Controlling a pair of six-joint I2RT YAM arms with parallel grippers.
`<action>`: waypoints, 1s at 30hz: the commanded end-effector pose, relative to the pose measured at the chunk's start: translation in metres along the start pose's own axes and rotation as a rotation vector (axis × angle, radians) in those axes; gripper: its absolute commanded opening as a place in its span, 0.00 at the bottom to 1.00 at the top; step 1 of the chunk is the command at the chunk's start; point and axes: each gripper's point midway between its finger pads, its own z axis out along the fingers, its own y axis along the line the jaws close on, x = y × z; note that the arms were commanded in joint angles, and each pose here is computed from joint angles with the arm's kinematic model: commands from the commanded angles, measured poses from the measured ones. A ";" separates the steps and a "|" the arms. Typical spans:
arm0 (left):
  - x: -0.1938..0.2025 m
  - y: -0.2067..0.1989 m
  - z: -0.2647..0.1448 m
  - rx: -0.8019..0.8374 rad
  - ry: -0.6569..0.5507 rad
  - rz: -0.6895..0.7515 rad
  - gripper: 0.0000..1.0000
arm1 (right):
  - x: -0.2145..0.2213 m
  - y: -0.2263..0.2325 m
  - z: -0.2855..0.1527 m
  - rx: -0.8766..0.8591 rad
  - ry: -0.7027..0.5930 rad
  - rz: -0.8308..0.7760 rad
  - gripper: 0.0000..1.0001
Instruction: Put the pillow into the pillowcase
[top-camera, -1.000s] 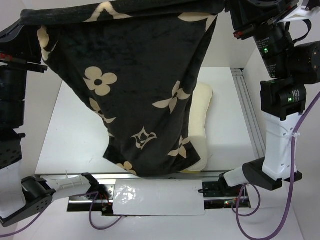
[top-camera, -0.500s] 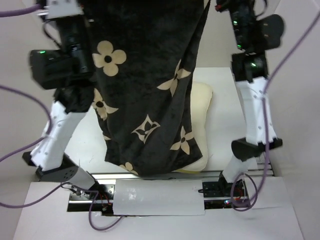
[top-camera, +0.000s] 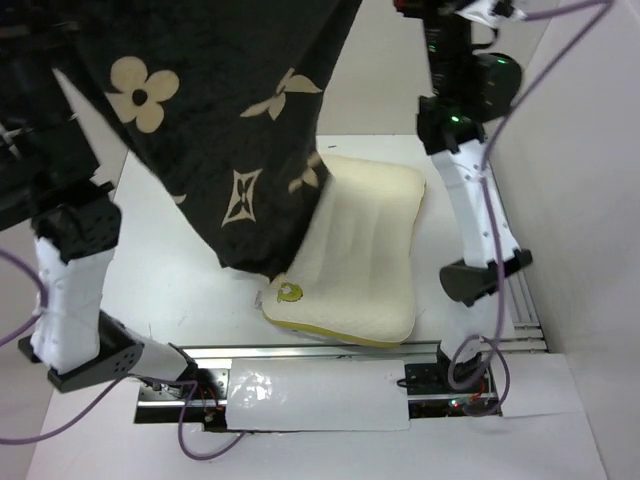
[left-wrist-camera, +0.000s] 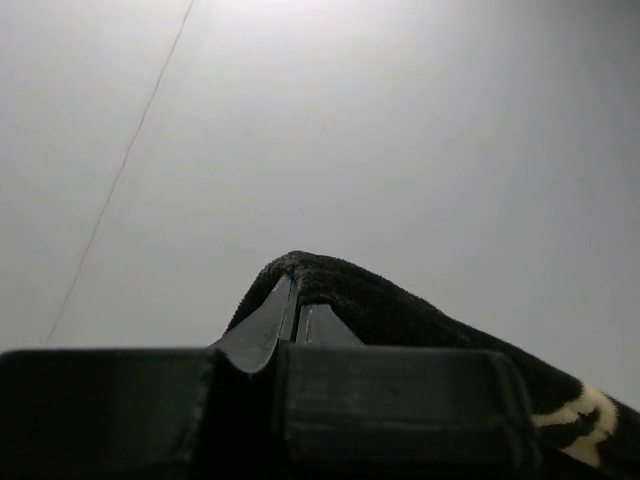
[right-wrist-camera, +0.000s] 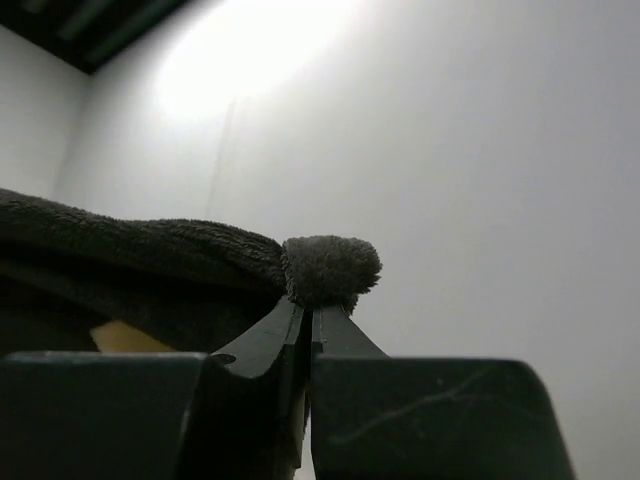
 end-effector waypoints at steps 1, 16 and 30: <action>-0.103 0.054 -0.009 -0.114 -0.254 -0.150 0.00 | -0.120 0.008 0.007 -0.046 -0.184 -0.189 0.00; 0.162 -0.021 -0.237 0.348 0.782 -0.280 0.00 | 0.092 -0.082 -0.296 0.476 0.890 -0.243 0.00; 0.204 -0.234 -0.492 1.095 1.251 -0.492 0.00 | -0.045 -0.147 -0.480 1.474 1.053 -0.580 0.00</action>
